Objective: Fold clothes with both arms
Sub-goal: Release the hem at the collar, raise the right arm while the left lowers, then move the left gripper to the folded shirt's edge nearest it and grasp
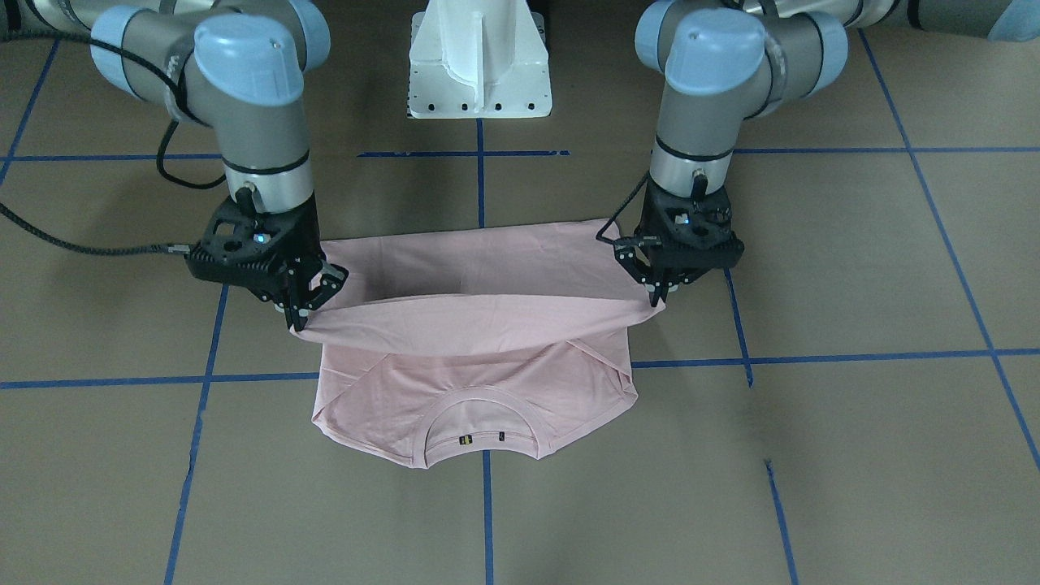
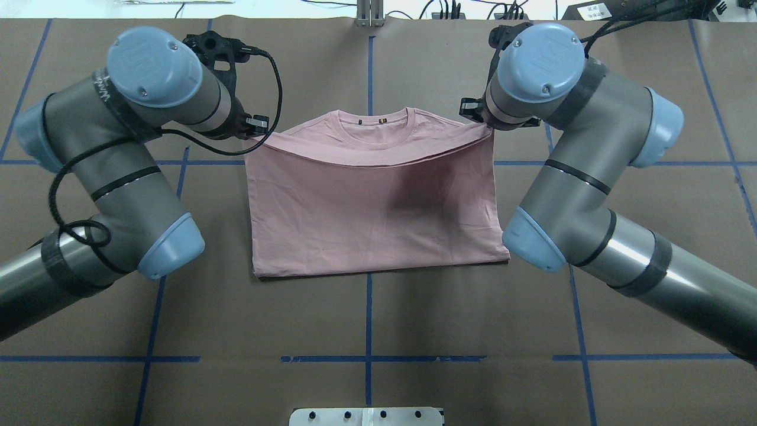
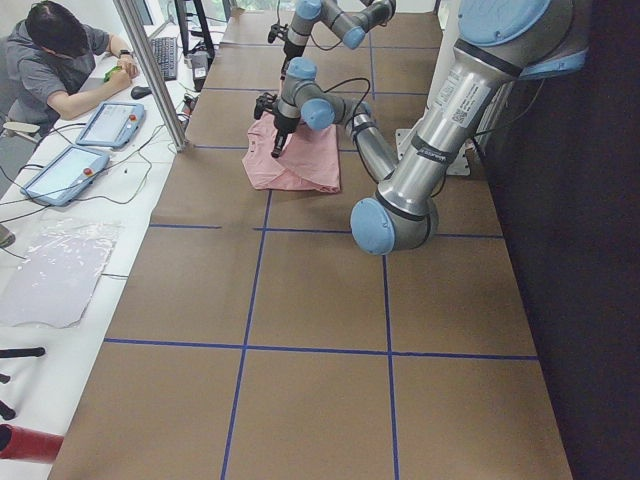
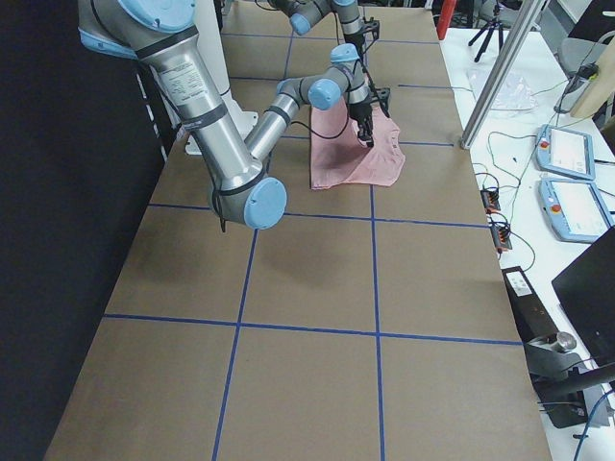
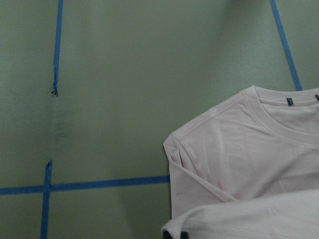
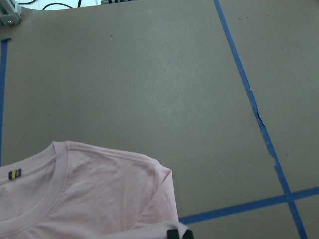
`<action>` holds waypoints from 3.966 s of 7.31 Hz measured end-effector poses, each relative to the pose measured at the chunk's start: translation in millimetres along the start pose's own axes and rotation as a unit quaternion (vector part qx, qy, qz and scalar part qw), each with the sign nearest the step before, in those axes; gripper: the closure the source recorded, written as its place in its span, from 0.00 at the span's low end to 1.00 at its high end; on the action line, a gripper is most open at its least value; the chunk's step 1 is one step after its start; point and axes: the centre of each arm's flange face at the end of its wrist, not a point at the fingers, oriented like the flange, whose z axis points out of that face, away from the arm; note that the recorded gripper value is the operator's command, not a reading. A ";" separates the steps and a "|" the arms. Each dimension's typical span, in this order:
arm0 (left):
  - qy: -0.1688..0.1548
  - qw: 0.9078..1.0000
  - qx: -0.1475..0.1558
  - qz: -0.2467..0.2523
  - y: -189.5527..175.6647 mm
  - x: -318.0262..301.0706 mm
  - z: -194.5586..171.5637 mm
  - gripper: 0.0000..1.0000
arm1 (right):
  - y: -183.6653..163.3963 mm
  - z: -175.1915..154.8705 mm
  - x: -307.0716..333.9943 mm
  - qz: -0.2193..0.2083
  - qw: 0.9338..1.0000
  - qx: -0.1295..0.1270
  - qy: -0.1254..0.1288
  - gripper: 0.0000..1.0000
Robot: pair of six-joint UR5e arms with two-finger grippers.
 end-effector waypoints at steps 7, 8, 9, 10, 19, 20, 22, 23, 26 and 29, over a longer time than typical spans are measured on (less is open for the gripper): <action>0.010 0.997 0.031 0.077 -42.1 -29.2 70.0 0.00 | -55.6 105.1 15.8 -0.054 0.998 -0.017 -0.008 0.00; 0.024 0.995 0.036 0.084 -26.6 -30.4 54.8 0.00 | -58.2 95.7 20.3 -0.064 0.997 -0.025 -0.021 0.00; 0.045 0.995 0.029 0.082 5.9 -35.3 41.1 0.00 | -58.0 85.4 23.5 -0.069 0.997 -0.025 -0.033 0.00; 0.067 0.996 0.011 0.064 45.3 -40.7 30.7 0.07 | -56.3 76.7 26.2 -0.072 0.996 -0.024 -0.040 0.00; 0.076 0.995 -0.065 -0.028 208.3 7.4 54.9 0.71 | -52.2 58.7 32.6 -0.074 0.996 -0.017 -0.053 0.00; 0.077 0.995 -0.066 -0.027 209.9 8.4 55.2 0.76 | -51.7 56.6 33.0 -0.075 0.996 -0.017 -0.055 0.00; 0.079 0.994 -0.072 -0.021 218.8 14.1 56.0 0.85 | -51.1 51.8 32.1 -0.076 0.995 -0.016 -0.059 0.00; 0.080 0.994 -0.075 -0.019 223.2 16.1 56.6 0.98 | -50.8 51.3 32.4 -0.076 0.995 -0.016 -0.059 0.00; 0.083 0.994 -0.074 -0.015 225.2 15.5 53.2 1.00 | -50.1 50.3 33.7 -0.076 0.995 -0.016 -0.060 0.00; 0.074 0.995 -0.050 0.033 198.0 -11.2 49.0 1.00 | -50.0 50.2 33.8 -0.076 0.995 -0.015 -0.060 0.00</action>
